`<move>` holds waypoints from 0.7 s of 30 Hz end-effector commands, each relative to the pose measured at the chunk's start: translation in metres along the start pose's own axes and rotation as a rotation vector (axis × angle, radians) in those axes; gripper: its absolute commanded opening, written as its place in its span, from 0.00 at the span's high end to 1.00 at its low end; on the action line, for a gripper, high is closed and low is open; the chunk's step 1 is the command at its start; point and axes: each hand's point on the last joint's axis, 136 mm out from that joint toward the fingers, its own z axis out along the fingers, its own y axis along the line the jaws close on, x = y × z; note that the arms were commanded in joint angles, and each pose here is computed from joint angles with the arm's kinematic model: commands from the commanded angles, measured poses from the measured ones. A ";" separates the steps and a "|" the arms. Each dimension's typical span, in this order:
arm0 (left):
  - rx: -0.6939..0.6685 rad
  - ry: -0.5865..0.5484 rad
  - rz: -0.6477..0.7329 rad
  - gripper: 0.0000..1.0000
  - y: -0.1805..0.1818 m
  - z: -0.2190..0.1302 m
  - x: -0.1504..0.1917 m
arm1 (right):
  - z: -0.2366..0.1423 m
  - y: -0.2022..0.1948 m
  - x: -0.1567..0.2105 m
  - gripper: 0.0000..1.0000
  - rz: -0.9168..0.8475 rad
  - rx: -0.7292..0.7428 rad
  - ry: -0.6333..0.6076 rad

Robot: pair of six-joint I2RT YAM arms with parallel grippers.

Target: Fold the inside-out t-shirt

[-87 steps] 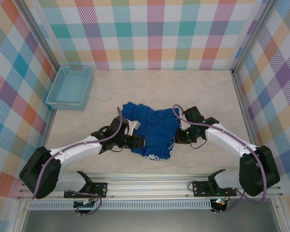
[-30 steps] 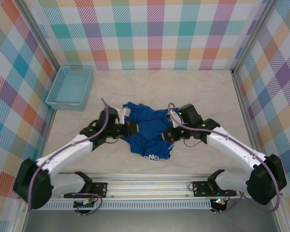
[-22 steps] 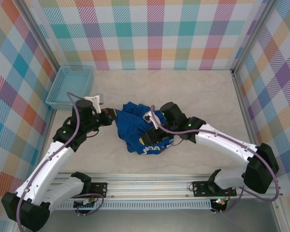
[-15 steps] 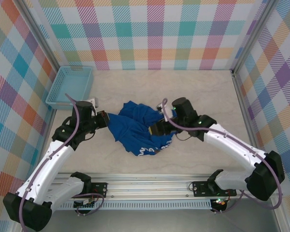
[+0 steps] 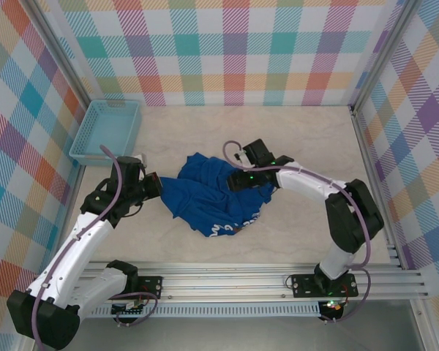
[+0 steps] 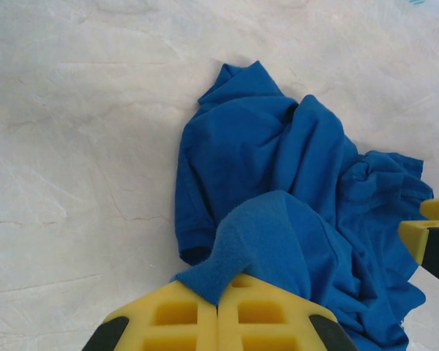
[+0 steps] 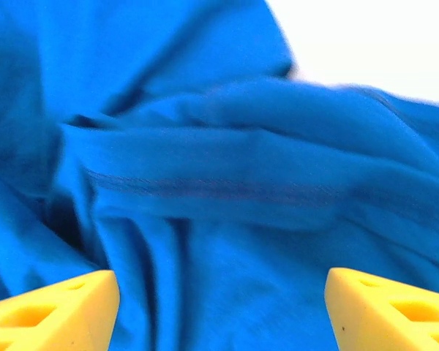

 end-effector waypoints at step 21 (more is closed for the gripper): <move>-0.024 -0.137 -0.126 1.00 0.018 -0.005 -0.029 | -0.061 -0.045 -0.071 0.90 0.070 0.058 -0.192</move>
